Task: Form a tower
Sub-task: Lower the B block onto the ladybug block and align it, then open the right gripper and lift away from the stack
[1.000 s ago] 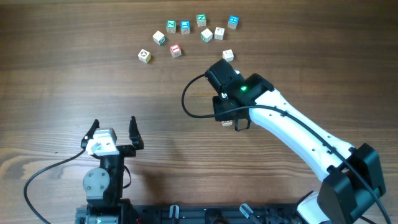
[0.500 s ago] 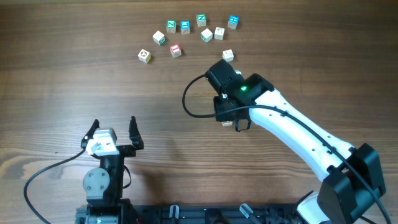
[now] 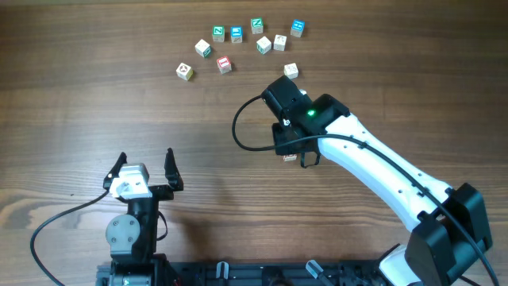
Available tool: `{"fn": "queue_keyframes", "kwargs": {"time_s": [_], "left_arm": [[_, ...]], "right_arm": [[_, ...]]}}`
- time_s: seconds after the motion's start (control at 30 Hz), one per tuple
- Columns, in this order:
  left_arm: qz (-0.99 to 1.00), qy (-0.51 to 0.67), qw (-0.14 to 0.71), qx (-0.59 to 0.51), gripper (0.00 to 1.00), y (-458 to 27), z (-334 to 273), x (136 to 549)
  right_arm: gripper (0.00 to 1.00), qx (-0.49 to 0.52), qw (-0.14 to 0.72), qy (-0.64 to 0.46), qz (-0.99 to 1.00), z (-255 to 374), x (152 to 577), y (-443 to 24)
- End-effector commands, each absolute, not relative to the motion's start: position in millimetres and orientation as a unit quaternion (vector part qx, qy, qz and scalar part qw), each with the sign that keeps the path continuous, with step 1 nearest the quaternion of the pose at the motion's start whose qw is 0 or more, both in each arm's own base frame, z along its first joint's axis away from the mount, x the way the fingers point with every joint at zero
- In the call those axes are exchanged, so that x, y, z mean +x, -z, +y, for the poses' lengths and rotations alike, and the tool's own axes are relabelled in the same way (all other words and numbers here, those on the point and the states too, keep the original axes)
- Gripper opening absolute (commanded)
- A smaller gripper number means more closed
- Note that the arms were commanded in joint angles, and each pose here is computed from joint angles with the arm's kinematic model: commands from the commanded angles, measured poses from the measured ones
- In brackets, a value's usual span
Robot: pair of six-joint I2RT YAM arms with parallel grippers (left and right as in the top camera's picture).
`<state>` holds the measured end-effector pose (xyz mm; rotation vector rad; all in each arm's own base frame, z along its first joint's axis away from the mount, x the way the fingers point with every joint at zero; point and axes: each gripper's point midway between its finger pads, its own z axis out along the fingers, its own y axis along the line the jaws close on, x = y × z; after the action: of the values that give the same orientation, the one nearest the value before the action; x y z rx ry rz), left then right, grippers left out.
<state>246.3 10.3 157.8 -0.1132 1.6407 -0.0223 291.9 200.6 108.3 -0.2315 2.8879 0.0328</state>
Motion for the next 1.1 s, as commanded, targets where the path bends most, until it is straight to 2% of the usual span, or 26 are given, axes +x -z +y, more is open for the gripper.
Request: {"fn": "queue_keyframes", "kwargs": {"time_s": [0.0, 0.57, 0.7, 0.77, 0.83, 0.93, 0.97, 1.07], "left_arm": [[0.730, -0.003, 0.681, -0.050, 1.00, -157, 14, 246], [0.730, -0.003, 0.681, -0.050, 1.00, -157, 14, 246], [0.730, -0.003, 0.681, -0.050, 1.00, -157, 14, 246], [0.730, -0.003, 0.681, -0.050, 1.00, -157, 14, 246], [0.730, -0.003, 0.681, -0.050, 1.00, -157, 14, 246], [0.730, -0.003, 0.681, -0.050, 1.00, -157, 14, 246], [0.730, -0.003, 0.681, -0.050, 1.00, -157, 14, 246], [0.730, -0.003, 0.681, -0.050, 1.00, -157, 14, 246]], "right_arm": [[0.38, -0.083, 0.124, 0.001, 0.989, 197, 296, -103], [0.36, -0.096, 0.130, 0.001, 0.987, 199, 299, -104], [0.38, -0.095, 0.131, 0.001, 0.987, 199, 299, -104], [0.44, -0.096, 0.130, 0.001, 0.987, 199, 299, -104], [0.57, -0.095, 0.131, 0.001, 0.987, 199, 299, -104], [0.83, -0.095, 0.136, -0.002, 0.986, 201, 302, -105], [0.97, -0.095, 0.139, -0.004, 0.986, 202, 303, -105], [1.00, -0.093, 0.154, -0.013, 0.984, 207, 310, -107]]}}
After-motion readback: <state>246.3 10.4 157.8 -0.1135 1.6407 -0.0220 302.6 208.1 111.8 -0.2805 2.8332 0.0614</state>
